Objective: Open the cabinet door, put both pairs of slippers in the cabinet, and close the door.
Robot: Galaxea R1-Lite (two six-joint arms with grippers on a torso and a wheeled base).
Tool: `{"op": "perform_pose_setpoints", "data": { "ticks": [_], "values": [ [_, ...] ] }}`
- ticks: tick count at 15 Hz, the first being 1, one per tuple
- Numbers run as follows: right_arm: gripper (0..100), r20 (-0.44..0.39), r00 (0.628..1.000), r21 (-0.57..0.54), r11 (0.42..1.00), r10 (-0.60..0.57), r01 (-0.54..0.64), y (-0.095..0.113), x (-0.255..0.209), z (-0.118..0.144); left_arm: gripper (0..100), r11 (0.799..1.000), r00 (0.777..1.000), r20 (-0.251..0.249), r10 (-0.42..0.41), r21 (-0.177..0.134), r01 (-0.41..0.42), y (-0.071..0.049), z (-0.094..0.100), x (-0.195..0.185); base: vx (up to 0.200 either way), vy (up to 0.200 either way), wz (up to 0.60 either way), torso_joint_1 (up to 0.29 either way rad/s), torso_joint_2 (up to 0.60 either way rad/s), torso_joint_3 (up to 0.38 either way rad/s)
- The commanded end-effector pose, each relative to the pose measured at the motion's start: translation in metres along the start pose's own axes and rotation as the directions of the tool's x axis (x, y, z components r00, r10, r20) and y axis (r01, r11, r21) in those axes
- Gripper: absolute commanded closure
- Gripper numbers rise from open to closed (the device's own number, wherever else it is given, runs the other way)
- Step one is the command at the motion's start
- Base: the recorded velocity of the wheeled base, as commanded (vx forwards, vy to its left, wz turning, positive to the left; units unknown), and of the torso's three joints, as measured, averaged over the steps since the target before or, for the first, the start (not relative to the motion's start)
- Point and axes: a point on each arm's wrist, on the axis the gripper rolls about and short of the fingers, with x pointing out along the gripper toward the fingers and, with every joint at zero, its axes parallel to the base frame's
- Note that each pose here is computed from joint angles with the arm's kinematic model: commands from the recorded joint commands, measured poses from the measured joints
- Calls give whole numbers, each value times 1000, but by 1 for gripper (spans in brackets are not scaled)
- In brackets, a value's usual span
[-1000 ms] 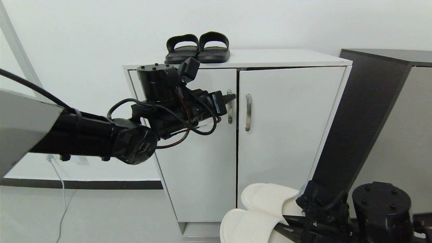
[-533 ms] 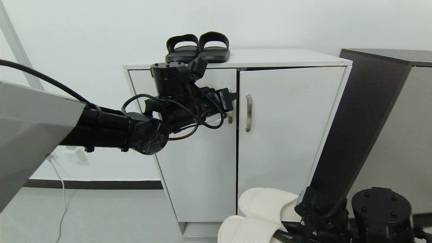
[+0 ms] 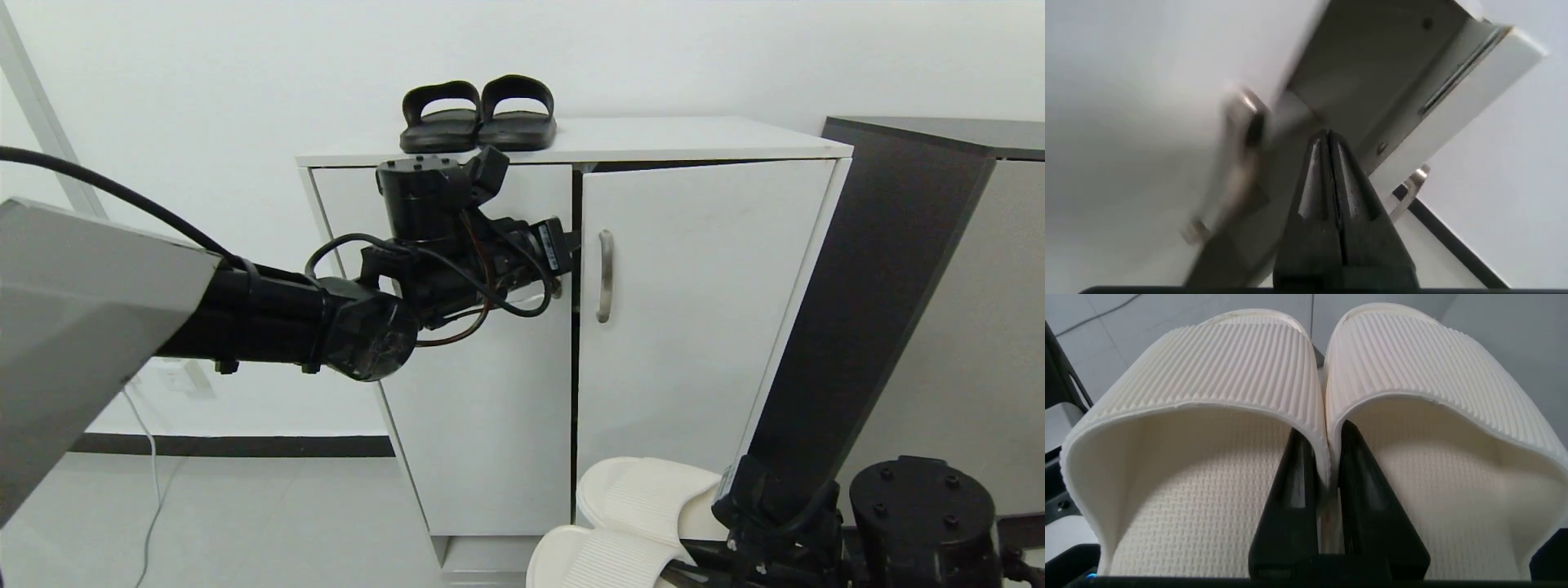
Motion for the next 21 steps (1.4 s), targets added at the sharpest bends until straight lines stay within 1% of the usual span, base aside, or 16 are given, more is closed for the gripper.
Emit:
{"op": "perform_pose_setpoints", "data": {
  "ticks": [1, 3, 4, 6, 7, 8, 10, 11, 13, 14, 15, 16, 17, 18, 20, 21],
  "values": [
    [100, -2, 1000, -1, 1000, 3, -3, 1, 0, 0, 100, 999, 999, 9, -38, 8, 38, -21, 3, -14, -200, 0, 0, 7, 2, -2],
    [100, 0, 1000, -3, 1000, 4, -4, 1, -1, 0, 100, 998, 998, -1, -59, 7, 59, -37, 2, -34, -200, 0, 0, 2, 2, 5],
    [100, 0, 1000, -3, 1000, 4, -4, 1, -2, -1, 100, 998, 998, -6, -60, 7, 60, -42, 1, -47, -200, 0, 0, 2, 2, 2],
    [100, -2, 1000, -6, 1000, 10, -10, 2, -1, -1, 100, 998, 998, 11, -66, 12, 66, -48, 1, -68, -200, 0, 0, 5, 2, -2],
    [100, -2, 1000, -6, 1000, 10, -10, 2, -1, -1, 100, 998, 998, 11, -66, 12, 66, -48, 1, -68, 0, 0, 0, 0, 0, 0],
    [100, -3, 1000, -4, 1000, 10, -10, 2, -1, -1, 100, 998, 998, 24, -55, 17, 55, -49, -2, -94, 0, 0, 0, 0, 0, 0],
    [100, 11, 1000, -5, 1000, 8, -8, 2, -1, 0, 100, 1000, 1000, 23, -21, 14, 21, -45, -4, -116, 0, 0, 0, 0, 0, 0],
    [100, 20, 1000, -5, 1000, 4, -4, 2, 0, 1, 100, 1000, 1000, 26, 11, 12, -11, -42, -6, -135, 0, 0, 0, 0, 0, 0],
    [100, 19, 1000, -3, 1000, 0, 0, 1, 0, 1, 100, 998, 997, 49, 53, 18, -54, -42, -6, -168, 0, 0, 0, 0, 0, 0],
    [100, 24, 1000, 0, 1000, -6, 6, 0, 0, 2, 100, 995, 995, 62, 77, 59, -80, -44, -7, -190, 0, 0, 0, 0, 0, 0],
    [100, 26, 1000, 4, 1000, -15, 14, -3, 0, 2, 100, 989, 993, 54, 104, 101, -109, -45, -14, -208, 0, 0, 0, 0, 0, 0],
    [100, 28, 999, 8, 1000, -20, 20, -5, 1, 3, 100, 982, 991, 38, 130, 133, -134, -48, -24, -226, 0, 0, 0, 0, 0, 0],
    [100, 28, 999, 10, 1000, -26, 25, -6, 1, 3, 100, 971, 983, 34, 181, 151, -184, -52, -34, -245, 0, 0, 0, 0, 0, 0],
    [100, 35, 999, 11, 999, -31, 30, -7, 2, 4, 100, 958, 971, 41, 235, 162, -239, -56, -42, -261, 0, 0, 0, 0, 0, 0],
    [100, 42, 998, 10, 999, -37, 37, -8, 2, 5, 100, 934, 950, 81, 302, 174, -312, -68, -51, -295, 0, 0, 0, 0, 0, 0],
    [100, 51, 998, 10, 999, -39, 39, -8, 2, 6, 100, 918, 937, 91, 339, 189, -350, -74, -60, -315, 0, 0, 0, 0, 0, 0]
  ]
}}
